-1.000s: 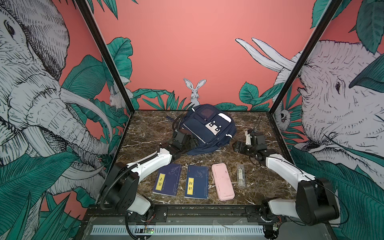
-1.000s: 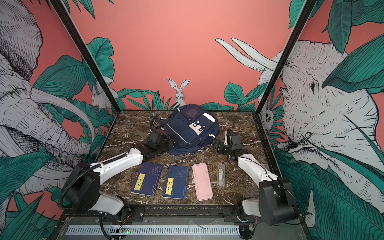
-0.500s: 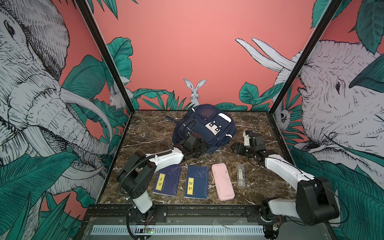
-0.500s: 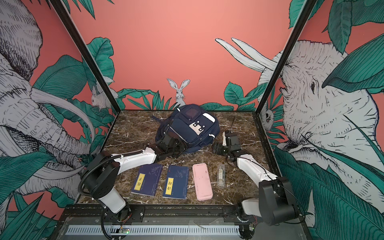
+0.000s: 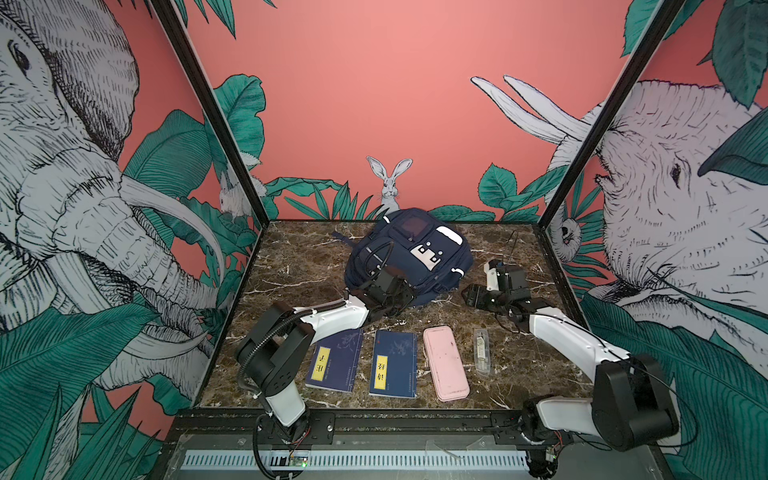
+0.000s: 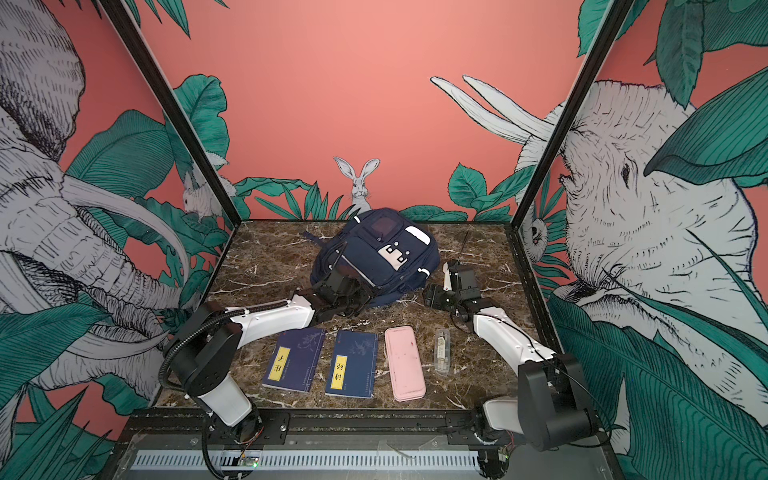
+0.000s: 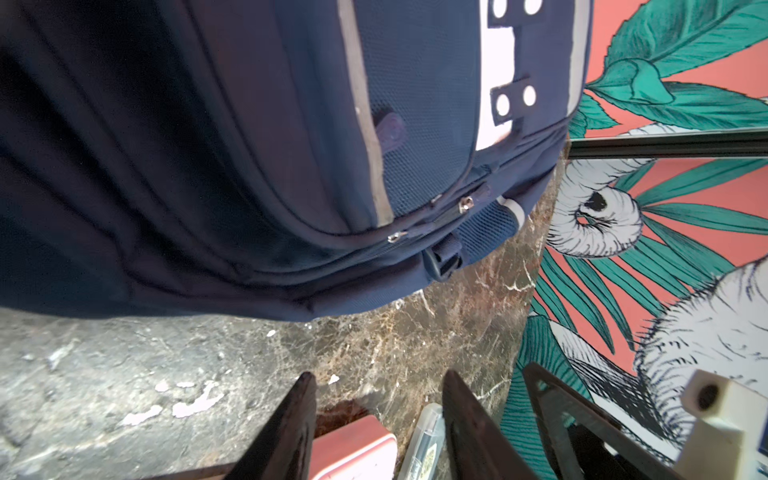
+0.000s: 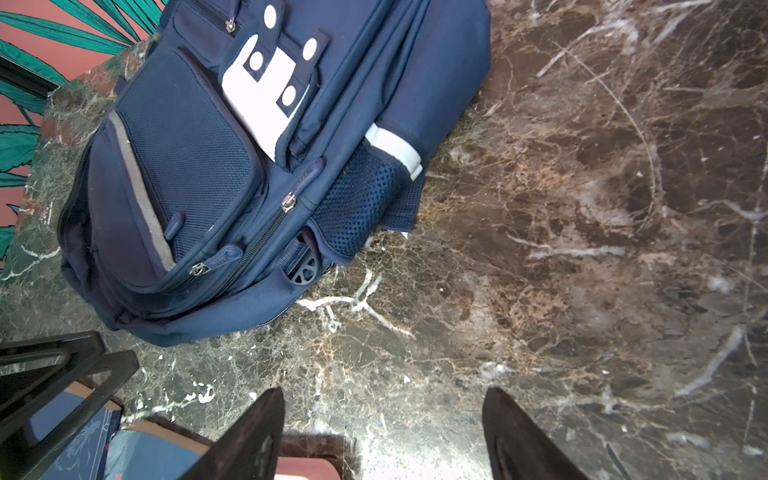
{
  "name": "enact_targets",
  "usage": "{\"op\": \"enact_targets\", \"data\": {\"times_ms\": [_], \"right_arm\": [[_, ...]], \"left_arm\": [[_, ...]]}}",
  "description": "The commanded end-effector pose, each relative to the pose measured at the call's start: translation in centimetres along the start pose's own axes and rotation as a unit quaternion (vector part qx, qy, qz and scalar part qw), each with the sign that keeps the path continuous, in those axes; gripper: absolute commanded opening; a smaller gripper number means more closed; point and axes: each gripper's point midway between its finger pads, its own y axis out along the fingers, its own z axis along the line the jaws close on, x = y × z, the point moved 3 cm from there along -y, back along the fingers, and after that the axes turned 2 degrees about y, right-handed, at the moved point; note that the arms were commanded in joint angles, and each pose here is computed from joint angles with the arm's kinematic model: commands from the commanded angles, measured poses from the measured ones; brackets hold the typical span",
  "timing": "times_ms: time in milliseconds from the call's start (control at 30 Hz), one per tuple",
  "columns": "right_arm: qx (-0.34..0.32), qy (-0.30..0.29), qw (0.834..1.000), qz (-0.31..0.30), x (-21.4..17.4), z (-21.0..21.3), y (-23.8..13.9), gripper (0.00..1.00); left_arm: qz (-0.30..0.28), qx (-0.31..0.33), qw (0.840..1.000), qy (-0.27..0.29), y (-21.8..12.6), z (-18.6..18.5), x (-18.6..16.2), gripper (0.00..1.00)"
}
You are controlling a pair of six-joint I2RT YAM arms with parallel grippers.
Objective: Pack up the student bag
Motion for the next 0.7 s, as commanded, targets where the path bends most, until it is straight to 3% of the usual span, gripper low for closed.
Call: {"op": "enact_targets", "data": {"times_ms": [0, 467, 667], "right_arm": [[0.006, -0.007, 1.0, -0.003, 0.5, 0.5, 0.0, 0.74], [0.002, -0.01, 1.0, 0.002, 0.0, 0.3, 0.0, 0.72], [0.0, -0.009, 1.0, 0.005, -0.3, 0.2, 0.1, 0.7]], "left_arm": [[-0.017, 0.025, 0.999, -0.024, 0.4, 1.9, 0.5, 0.51], [-0.047, 0.04, 0.996, -0.06, 2.1, 3.9, 3.5, 0.5], [-0.042, 0.025, 0.997, -0.059, 2.3, 2.9, 3.9, 0.35]]}}
